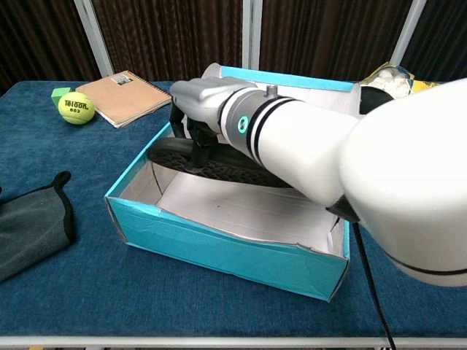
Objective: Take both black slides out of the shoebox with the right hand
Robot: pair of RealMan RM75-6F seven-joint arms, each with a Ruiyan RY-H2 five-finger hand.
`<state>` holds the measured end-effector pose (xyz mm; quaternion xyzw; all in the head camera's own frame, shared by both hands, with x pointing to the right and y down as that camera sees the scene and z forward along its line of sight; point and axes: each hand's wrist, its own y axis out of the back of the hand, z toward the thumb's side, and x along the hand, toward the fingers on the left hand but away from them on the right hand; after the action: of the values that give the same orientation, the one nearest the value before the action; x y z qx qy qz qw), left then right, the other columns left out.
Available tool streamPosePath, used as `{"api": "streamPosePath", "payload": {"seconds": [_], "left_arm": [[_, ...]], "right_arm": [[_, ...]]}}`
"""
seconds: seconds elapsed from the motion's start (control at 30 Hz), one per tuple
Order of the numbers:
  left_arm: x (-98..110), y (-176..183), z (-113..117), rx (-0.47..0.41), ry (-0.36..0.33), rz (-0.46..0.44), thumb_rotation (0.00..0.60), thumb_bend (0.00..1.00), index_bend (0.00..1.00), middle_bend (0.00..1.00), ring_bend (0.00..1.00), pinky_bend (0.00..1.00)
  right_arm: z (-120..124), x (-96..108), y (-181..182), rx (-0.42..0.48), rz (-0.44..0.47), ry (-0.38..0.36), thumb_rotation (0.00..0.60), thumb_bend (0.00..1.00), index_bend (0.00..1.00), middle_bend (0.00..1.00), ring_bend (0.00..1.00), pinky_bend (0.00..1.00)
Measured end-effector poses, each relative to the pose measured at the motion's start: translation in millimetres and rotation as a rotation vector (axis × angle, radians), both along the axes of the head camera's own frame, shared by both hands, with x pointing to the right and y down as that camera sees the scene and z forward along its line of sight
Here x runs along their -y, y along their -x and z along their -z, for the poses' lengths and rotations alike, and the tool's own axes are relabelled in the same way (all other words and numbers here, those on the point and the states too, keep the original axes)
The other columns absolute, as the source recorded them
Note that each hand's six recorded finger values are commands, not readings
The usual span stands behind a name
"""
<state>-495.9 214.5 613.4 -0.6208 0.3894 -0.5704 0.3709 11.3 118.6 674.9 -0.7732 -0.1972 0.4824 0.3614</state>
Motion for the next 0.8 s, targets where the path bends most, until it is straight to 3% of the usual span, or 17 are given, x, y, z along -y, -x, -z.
{"api": "streamPosePath", "payload": {"seconds": [0.3,0.6,0.8], "left_arm": [[1,-8,-1,0.002,0.002,-0.016,0.6,0.0,0.16,0.19,0.1,0.32],[4,-15,0,0.002,-0.003,-0.029,0.6,0.0,0.16,0.19,0.1,0.32],[6,-18,1,0.003,-0.007,-0.035,0.6,0.0,0.16,0.19,0.1,0.32]], "right_arm": [[26,12,-14,0.188,-0.069,-0.038,0.6,0.36,0.82,0.7,0.59,0.76],[71,28,-26,0.458,-0.138,-0.125,0.6,0.36,0.82,0.7,0.59,0.76],[109,43,-34,0.615,-0.152,-0.242,0.6,0.36,0.82,0.7,0.59,0.76]]}}
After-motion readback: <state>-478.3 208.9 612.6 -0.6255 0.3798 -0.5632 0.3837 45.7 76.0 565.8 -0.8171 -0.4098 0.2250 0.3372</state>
